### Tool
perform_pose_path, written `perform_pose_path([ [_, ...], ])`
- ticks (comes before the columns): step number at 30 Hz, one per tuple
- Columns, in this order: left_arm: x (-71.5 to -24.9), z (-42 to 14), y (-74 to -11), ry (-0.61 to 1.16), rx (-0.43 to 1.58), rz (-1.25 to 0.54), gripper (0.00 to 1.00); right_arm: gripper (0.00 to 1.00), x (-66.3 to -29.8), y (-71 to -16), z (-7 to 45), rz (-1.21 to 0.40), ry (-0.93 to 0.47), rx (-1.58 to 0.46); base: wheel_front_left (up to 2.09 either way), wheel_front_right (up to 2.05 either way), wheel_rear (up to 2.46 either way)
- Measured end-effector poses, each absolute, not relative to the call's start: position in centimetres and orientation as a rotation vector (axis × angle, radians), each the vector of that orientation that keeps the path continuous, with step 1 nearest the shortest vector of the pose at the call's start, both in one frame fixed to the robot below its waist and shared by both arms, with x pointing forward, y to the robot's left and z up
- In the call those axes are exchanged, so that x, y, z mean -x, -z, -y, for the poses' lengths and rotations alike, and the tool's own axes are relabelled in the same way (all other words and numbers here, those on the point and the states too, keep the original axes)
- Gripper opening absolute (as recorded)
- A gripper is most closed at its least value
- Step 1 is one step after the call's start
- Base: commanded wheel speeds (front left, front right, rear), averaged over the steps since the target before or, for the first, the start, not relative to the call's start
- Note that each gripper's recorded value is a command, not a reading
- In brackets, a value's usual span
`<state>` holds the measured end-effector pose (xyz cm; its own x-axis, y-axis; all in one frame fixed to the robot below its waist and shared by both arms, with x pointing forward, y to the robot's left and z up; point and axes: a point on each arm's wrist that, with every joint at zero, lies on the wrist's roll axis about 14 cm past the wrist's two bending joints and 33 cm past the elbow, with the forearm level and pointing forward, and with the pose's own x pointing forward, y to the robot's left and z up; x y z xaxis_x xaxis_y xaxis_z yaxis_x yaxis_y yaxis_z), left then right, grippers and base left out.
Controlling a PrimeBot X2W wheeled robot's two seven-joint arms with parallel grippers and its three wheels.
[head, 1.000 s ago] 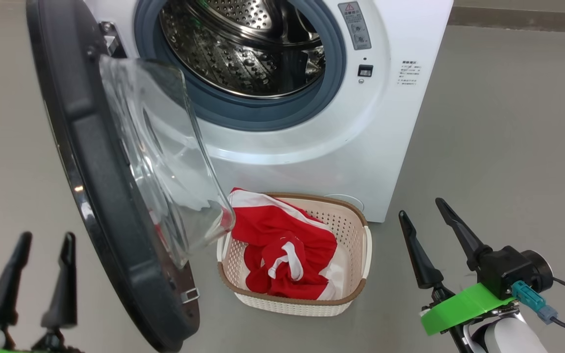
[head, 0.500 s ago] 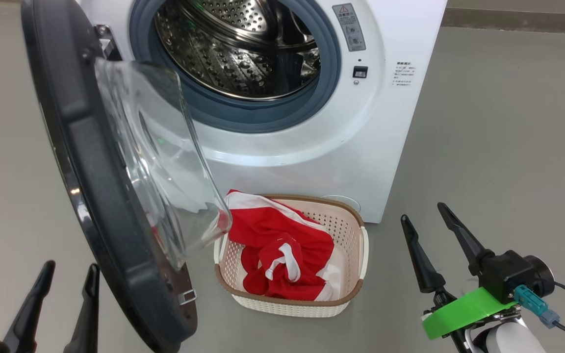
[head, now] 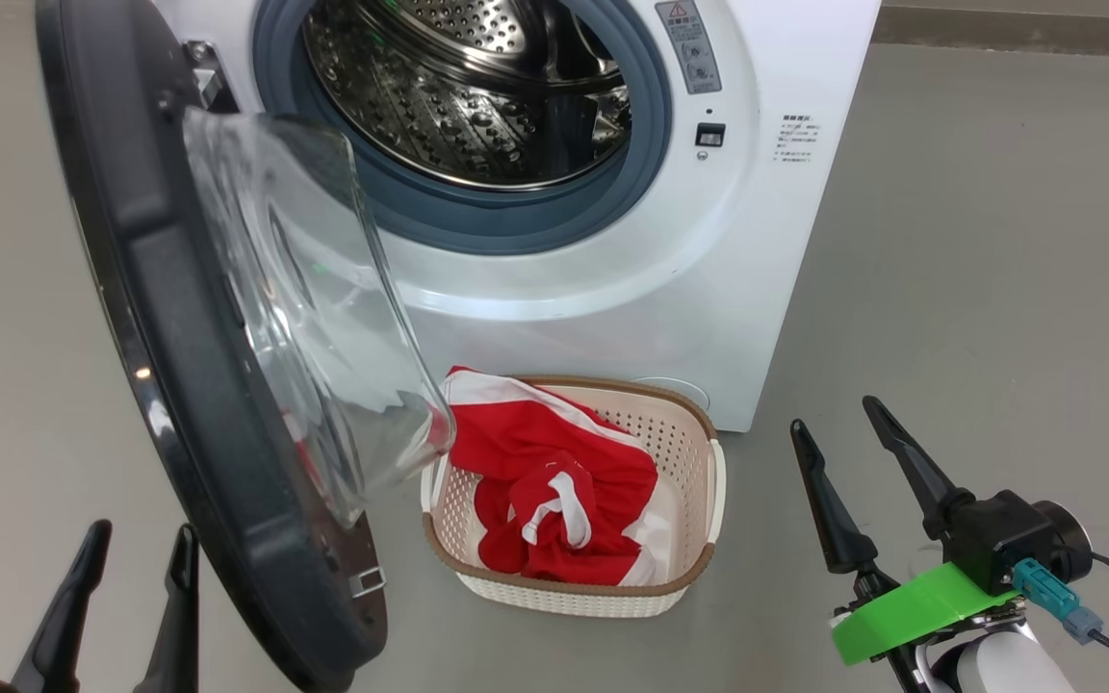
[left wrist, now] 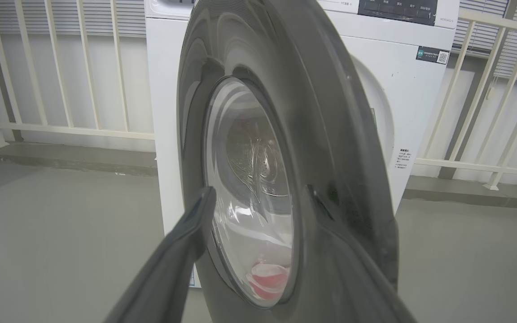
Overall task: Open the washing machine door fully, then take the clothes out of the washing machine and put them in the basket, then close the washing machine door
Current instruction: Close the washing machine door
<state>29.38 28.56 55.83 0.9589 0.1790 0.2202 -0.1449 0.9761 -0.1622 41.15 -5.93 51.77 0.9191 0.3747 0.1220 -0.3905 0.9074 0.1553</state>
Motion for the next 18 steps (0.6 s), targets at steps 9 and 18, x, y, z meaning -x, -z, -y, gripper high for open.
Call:
perform_pose_path([
  [9, -29.35, -28.5, -55.85, -0.164, 0.133, 0.235, 1.0, 1.0, -41.13, -51.85, 5.91, 0.092, -0.396, -0.178, 0.0, 0.0, 0.0],
  [18, -29.28, -28.7, -55.47, -0.172, 0.131, 0.223, 1.0, 1.0, -41.21, -51.72, 5.8, 0.089, -0.399, -0.18, 0.0, 0.0, 0.0],
])
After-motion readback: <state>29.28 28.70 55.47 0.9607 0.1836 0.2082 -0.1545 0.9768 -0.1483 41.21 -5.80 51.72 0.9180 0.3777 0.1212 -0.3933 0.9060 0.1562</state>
